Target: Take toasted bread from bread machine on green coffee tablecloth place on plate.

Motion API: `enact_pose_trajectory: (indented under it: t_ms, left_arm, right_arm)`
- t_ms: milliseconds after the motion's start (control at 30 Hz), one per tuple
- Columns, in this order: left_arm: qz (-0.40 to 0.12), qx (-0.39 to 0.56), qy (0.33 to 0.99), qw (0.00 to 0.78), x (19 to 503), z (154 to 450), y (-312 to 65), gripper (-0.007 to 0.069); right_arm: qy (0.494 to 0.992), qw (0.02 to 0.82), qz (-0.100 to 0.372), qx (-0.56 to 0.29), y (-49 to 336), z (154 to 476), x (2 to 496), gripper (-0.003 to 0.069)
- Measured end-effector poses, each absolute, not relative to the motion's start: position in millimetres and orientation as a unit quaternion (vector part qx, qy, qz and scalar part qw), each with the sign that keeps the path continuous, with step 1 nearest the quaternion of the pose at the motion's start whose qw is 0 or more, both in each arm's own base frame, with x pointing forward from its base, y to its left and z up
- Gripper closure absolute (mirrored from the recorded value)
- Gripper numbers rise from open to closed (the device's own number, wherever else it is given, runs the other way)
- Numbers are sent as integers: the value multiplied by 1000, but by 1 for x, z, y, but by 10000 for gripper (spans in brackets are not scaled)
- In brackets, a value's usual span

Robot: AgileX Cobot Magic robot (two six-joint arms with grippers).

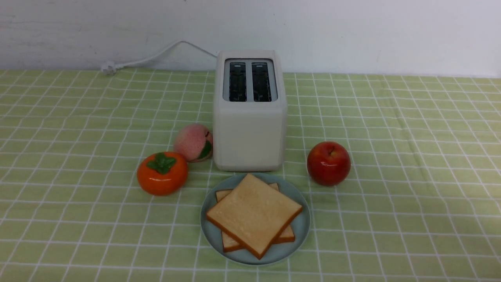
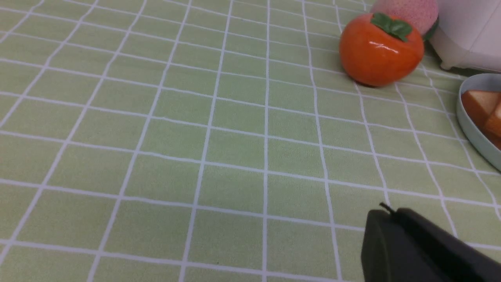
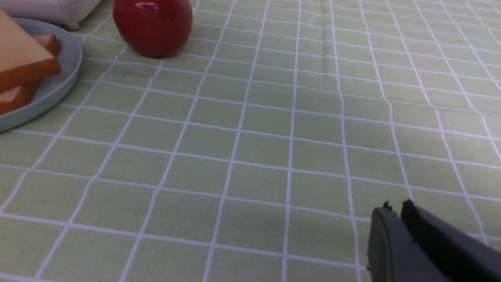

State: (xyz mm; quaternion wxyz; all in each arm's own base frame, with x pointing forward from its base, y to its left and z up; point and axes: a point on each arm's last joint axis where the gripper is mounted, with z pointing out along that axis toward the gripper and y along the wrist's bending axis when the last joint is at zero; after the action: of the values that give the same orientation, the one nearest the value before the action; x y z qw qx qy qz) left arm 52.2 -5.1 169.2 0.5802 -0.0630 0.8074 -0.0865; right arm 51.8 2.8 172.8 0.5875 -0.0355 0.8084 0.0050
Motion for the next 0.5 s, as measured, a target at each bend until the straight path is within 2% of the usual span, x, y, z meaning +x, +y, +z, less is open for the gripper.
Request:
enact_pose_trajectory:
  t_ms: [500]
  left_arm:
    - [-86, -63, 807, 580, 52, 169, -5, 636]
  right_arm:
    - [808, 588, 5, -35, 3, 173, 52, 587]
